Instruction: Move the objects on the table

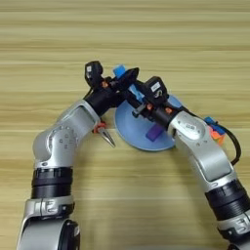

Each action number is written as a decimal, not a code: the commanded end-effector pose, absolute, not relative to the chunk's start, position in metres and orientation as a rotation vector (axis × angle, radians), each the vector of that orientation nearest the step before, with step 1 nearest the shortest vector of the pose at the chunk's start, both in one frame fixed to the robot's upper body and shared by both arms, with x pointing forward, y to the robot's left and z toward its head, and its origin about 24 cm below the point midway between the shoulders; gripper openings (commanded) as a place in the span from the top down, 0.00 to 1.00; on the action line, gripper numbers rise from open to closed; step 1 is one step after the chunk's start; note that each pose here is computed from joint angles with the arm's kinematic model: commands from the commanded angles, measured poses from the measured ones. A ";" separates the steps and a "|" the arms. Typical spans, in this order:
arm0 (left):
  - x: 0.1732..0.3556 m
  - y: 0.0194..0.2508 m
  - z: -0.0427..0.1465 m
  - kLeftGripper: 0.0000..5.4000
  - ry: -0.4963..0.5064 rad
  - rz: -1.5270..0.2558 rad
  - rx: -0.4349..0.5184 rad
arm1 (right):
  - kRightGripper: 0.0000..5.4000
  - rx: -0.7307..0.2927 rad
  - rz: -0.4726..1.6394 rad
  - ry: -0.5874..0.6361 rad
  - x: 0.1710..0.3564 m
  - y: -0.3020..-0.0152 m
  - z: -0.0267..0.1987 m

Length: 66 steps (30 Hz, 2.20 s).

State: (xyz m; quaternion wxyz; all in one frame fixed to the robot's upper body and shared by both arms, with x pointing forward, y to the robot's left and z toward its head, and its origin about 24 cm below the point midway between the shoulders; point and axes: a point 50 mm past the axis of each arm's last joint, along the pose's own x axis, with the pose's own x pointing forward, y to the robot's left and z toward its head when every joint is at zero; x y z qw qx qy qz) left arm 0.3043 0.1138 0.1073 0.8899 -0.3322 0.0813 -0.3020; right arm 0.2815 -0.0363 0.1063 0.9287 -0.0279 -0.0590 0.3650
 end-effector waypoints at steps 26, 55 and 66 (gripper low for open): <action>0.307 0.127 0.105 0.75 0.182 -0.568 -0.672 | 0.61 -0.077 0.722 -0.134 0.288 -0.039 0.109; 0.315 0.177 0.103 0.75 0.169 -0.432 -0.593 | 0.00 -0.077 0.679 -0.154 0.290 -0.047 0.115; 0.297 0.206 0.092 0.75 0.274 -0.401 -0.488 | 0.00 -0.057 0.652 -0.158 0.292 -0.048 0.118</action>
